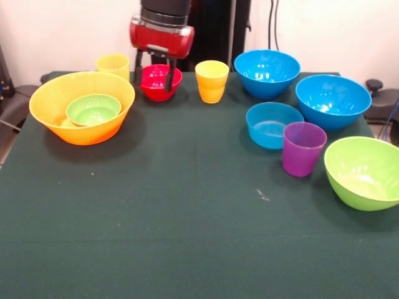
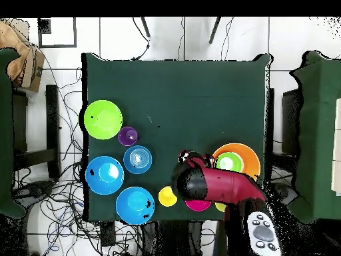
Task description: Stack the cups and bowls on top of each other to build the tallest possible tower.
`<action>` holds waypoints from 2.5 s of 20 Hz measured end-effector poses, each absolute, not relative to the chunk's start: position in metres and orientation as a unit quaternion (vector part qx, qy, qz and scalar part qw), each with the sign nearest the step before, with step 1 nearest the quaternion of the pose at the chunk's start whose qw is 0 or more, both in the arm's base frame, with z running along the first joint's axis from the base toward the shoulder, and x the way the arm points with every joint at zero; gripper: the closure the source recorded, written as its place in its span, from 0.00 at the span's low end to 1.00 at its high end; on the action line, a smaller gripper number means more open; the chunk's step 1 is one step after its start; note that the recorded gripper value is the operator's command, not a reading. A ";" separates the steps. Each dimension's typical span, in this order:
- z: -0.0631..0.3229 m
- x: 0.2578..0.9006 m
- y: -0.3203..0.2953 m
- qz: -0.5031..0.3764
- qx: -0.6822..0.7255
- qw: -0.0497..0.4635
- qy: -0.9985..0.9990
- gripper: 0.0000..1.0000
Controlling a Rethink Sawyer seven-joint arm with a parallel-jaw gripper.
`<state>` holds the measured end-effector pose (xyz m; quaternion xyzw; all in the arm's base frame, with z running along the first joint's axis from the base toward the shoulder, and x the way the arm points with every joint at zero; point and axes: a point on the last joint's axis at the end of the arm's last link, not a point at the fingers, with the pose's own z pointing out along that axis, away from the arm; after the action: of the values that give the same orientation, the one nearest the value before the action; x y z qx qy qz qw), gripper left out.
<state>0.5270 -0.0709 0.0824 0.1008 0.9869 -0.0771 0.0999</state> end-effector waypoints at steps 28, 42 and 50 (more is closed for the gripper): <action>0.114 0.568 -0.008 -0.096 0.153 0.116 0.977 0.00; 0.112 0.571 0.015 -0.107 0.154 0.097 0.977 0.00; 0.100 0.569 0.033 -0.116 0.152 0.089 0.978 0.00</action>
<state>0.5691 0.0329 0.0999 0.1517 0.9776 -0.1156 0.0885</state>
